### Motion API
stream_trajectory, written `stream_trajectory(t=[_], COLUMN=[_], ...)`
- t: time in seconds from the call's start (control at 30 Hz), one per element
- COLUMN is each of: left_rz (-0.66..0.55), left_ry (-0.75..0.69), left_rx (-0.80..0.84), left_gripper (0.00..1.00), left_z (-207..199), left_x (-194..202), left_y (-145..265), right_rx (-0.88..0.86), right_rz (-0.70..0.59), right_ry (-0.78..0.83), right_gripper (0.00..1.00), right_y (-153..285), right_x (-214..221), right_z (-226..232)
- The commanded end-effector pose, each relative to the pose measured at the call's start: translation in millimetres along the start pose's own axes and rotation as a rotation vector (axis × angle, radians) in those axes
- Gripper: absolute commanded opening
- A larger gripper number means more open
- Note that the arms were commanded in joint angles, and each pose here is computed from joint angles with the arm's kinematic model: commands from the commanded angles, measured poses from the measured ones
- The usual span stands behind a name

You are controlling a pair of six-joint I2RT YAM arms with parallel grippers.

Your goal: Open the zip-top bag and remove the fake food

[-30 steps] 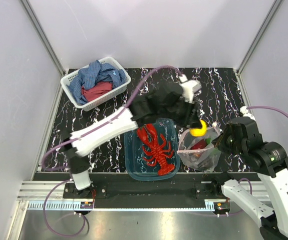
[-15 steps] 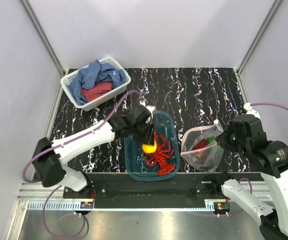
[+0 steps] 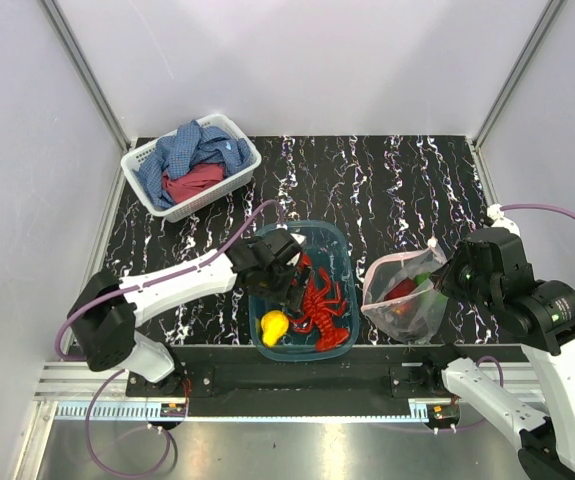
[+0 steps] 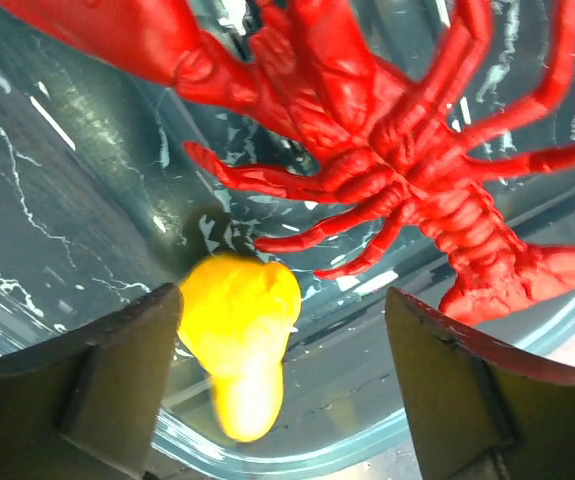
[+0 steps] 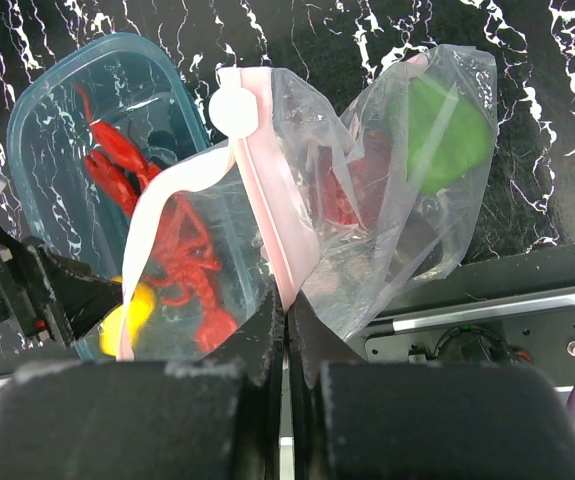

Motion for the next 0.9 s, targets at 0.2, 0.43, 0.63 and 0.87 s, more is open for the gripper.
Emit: stream_trajectory(t=[0.2,0.43,0.63,0.87], left_rz=[-0.519,-0.636,-0.559,-0.503], left_ry=[-0.193,-0.250,-0.294,-0.271], left_rx=[0.407,0.621,0.644,0.550], left_gripper=[0.54,0.12,0.03,0.00], left_z=[-94,-150,-185,-194], left_x=[-88,-138,-143,-141], left_y=[126,140,110,65], right_rx=[-0.004,-0.036,-0.064,-0.103], right_rz=[0.044,0.076,0.087,0.113], right_ry=[0.036,0.030,-0.014,-0.067], right_gripper=[0.00,0.00,0.00,0.00], right_y=[2,-2,3,6], right_x=[-2,-1,-9,-13], right_z=[7,16,32,47])
Point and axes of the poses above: each gripper's point midway between its finger pads, its own y axis back along the fingers, its own z axis along the line the jaws close on, x = y × z, the point moved 7 cm from there along y, back along the fingers, and after that the axes turned 11 degrees about -y, right-handed, at the moved point
